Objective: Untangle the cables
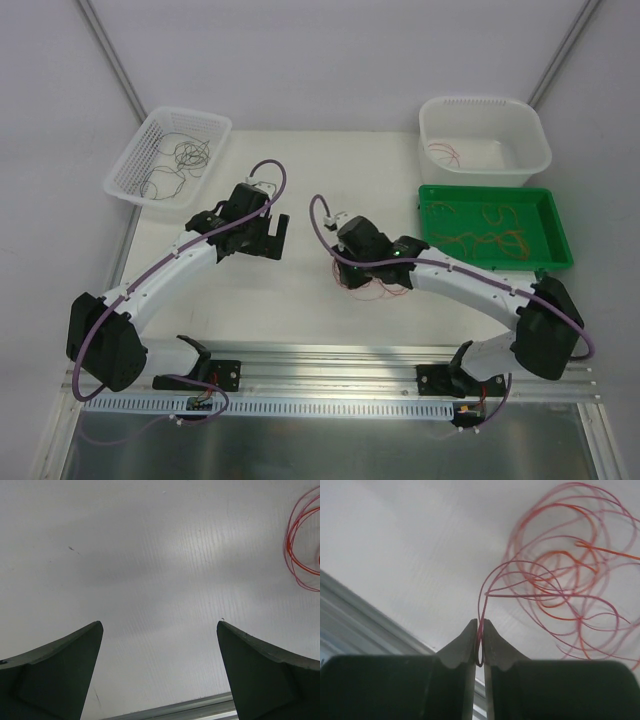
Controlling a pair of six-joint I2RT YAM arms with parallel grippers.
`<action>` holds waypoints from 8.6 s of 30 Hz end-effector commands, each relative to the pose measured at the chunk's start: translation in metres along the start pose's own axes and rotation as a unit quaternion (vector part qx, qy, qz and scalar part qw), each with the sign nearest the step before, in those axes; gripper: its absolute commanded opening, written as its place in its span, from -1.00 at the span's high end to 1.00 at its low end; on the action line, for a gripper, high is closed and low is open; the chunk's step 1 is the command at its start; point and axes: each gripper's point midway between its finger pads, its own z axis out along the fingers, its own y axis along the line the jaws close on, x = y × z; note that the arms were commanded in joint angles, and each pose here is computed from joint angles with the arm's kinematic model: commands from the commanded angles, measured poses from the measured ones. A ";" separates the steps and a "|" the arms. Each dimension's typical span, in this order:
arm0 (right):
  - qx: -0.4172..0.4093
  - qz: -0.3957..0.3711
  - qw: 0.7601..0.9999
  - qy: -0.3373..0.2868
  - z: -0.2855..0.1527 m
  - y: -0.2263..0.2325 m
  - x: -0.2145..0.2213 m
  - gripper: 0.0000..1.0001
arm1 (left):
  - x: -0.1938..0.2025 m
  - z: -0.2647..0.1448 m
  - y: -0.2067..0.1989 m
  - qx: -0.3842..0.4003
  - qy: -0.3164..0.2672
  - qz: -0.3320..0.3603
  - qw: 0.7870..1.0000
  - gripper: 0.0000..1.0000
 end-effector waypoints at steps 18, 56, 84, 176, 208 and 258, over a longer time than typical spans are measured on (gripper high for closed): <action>-0.026 -0.085 0.995 -0.043 -0.046 0.027 -0.013 -0.21 | -0.001 -0.003 0.007 -0.020 -0.009 -0.004 1.000 -0.98; 0.037 -0.181 0.934 -0.306 -0.246 0.014 -0.182 0.99 | -0.018 -0.027 0.006 -0.002 -0.072 -0.012 0.997 -0.98; -0.040 -0.172 0.903 -0.392 -0.282 0.059 -0.241 0.99 | -0.064 -0.069 -0.167 0.367 -0.272 0.025 0.889 -0.96; -0.149 -0.277 0.947 0.070 0.121 0.062 -0.079 -0.60 | 0.109 0.025 0.027 -0.013 -0.060 -0.292 0.954 -0.98; -0.096 -0.285 0.953 -0.039 0.052 0.070 -0.165 0.99 | 0.093 0.009 -0.011 0.105 -0.066 -0.267 0.956 -0.98; 0.229 -0.074 0.854 -0.461 -0.278 -0.219 -0.362 0.99 | -0.044 -0.004 0.000 0.121 -0.026 -0.151 0.981 -0.98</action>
